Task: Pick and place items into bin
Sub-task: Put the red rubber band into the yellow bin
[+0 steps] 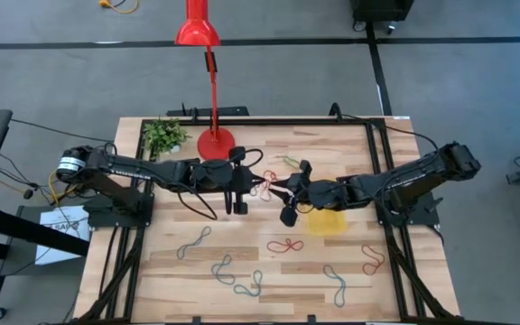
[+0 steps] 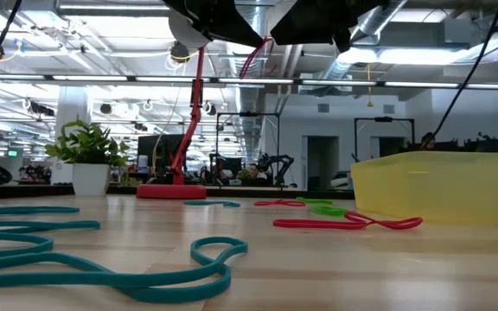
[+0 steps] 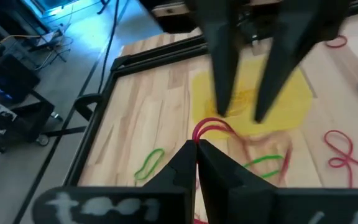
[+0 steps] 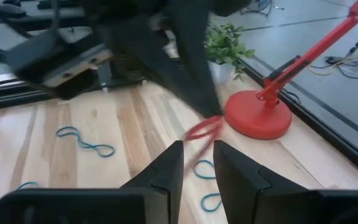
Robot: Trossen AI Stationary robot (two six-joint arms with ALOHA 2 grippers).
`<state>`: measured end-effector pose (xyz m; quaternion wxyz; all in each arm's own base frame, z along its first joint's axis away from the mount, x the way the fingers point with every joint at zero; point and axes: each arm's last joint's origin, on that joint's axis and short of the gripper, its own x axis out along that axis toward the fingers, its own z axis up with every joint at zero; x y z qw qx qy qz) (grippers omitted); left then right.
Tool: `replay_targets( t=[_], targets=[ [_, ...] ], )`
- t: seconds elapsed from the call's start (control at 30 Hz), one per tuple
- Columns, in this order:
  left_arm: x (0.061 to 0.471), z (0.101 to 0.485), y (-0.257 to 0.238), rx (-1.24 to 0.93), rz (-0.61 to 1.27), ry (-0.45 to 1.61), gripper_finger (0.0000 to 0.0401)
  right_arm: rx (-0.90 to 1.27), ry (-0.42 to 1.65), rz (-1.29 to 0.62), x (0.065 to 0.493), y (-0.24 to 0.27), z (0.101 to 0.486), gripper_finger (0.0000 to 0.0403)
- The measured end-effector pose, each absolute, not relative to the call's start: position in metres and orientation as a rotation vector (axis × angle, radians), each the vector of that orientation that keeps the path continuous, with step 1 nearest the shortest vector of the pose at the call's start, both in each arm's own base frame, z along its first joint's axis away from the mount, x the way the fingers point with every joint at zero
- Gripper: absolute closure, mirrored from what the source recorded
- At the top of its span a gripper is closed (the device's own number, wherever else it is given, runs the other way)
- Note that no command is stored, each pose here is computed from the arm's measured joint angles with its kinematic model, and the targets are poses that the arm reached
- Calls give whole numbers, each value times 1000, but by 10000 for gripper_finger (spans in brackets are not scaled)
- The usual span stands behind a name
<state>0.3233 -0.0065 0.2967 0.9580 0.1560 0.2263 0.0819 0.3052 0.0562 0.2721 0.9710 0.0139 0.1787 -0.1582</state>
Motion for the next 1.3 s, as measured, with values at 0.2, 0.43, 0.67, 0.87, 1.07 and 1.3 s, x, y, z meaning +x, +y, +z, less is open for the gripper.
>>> replay_targets(
  t=[0.2, 0.43, 0.67, 0.87, 1.07, 1.3],
  targets=[
    [325, 299, -9, 309, 120, 423, 401, 31, 360, -340, 306, 51, 272, 321],
    [326, 301, -10, 307, 89, 395, 401, 32, 362, -350, 307, 47, 272, 321],
    [326, 301, -10, 309, 93, 398, 401, 46, 380, -255, 307, 50, 271, 361],
    [325, 300, -10, 310, 92, 408, 401, 42, 388, -252, 307, 50, 271, 392],
    [325, 299, -10, 312, 89, 428, 398, 42, 388, -252, 307, 50, 271, 398],
    [323, 296, -10, 315, 84, 462, 371, 37, 402, -253, 306, 50, 269, 400]
  ],
)
